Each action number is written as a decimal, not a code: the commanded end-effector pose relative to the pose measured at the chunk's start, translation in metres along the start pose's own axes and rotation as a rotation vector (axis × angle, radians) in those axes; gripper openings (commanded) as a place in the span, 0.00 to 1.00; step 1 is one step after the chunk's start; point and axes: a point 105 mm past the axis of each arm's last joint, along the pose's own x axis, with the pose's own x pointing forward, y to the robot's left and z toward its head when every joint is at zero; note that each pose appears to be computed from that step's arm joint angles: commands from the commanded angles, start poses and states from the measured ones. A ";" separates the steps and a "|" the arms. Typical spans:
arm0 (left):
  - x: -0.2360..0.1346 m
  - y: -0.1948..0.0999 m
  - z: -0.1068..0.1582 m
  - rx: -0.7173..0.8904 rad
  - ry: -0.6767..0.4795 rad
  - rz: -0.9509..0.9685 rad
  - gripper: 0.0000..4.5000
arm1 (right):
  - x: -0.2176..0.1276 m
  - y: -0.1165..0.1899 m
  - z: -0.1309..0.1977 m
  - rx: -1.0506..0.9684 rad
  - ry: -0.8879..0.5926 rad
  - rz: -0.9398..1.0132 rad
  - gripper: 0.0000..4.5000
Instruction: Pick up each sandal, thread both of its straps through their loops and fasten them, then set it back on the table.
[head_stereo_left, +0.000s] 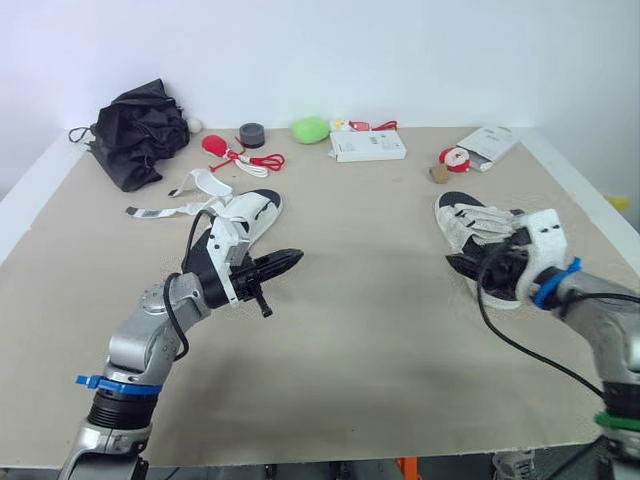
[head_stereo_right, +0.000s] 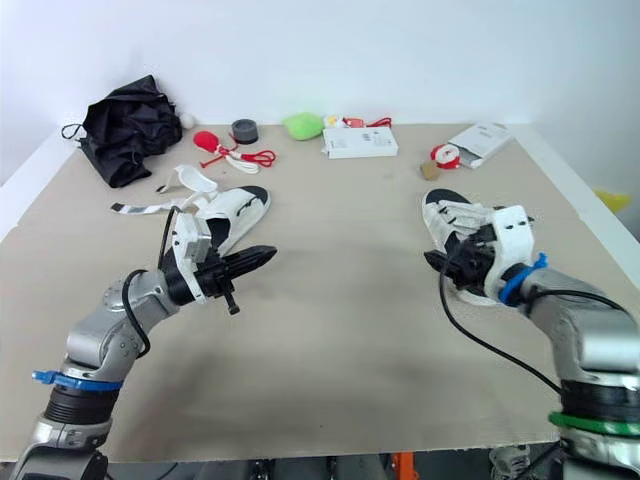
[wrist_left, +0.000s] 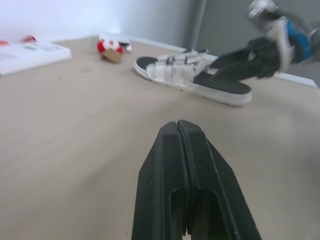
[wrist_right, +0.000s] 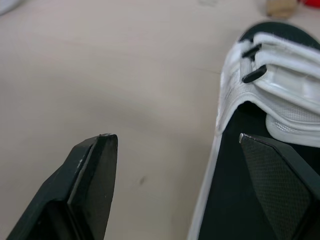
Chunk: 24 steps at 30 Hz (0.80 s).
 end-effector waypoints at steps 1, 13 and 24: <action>-0.008 -0.002 0.013 0.057 0.001 -0.025 0.00 | -0.021 0.041 0.021 -0.072 -0.089 0.206 0.93; -0.043 0.036 -0.005 0.044 0.083 0.241 0.39 | 0.006 0.128 0.033 -0.054 -0.197 0.505 0.94; -0.036 0.089 0.000 -0.046 0.104 0.520 0.99 | 0.015 0.149 0.052 -0.082 -0.278 0.508 0.94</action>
